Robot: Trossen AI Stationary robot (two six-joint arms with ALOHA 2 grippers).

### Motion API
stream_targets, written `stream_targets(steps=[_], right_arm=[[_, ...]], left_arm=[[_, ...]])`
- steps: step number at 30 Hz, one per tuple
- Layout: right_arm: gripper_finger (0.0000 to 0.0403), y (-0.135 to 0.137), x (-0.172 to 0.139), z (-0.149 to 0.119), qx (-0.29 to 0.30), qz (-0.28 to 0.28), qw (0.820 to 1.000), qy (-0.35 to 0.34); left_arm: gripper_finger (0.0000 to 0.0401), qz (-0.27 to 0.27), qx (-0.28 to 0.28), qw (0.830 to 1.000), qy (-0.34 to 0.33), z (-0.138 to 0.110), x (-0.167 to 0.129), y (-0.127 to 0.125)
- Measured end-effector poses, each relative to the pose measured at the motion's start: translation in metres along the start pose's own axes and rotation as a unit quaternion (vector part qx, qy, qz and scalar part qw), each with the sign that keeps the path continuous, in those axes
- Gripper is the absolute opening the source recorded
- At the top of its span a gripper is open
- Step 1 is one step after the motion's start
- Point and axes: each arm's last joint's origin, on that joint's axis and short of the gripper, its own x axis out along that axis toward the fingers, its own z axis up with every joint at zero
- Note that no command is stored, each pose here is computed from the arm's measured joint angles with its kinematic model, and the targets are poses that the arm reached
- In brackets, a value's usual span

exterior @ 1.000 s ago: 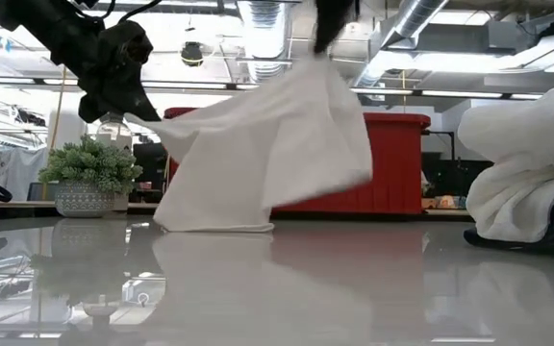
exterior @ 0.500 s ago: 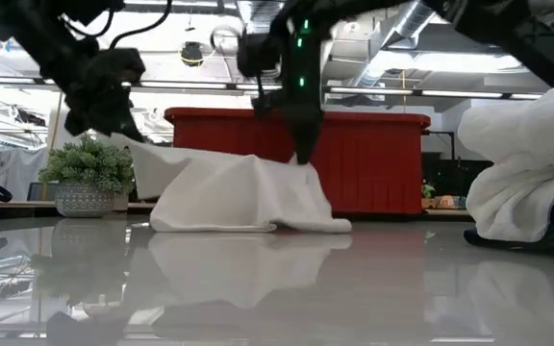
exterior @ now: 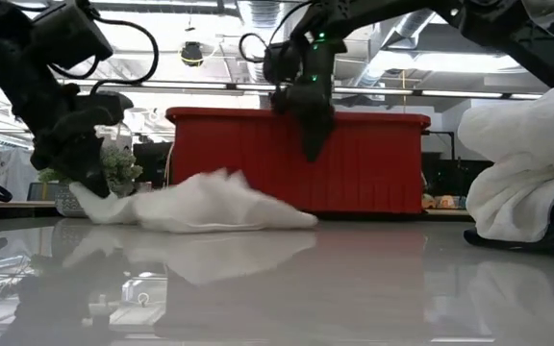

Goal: Fold Laundry from Bin
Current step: Fold the white boxers

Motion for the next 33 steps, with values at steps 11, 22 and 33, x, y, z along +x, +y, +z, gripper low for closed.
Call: stream_targets(steps=[11,22,33], right_arm=[[0.0173,0.043,-0.044,-0.008,-0.058,0.109,0.99,-0.064],[0.0154,0.128,-0.042,-0.009,-0.162,0.099,0.979,-0.073],[0.0167,0.147,0.002,-0.011,-0.17,0.117,0.977,-0.061]], left_arm=[[0.0043,0.018,0.002,1.0,-0.013,-0.002,0.002,0.003],[0.0129,-0.093,0.111,0.989,0.001,0.003,0.0,-0.009],[0.0275,-0.164,0.12,0.979,-0.033,0.011,-0.006,-0.016]])
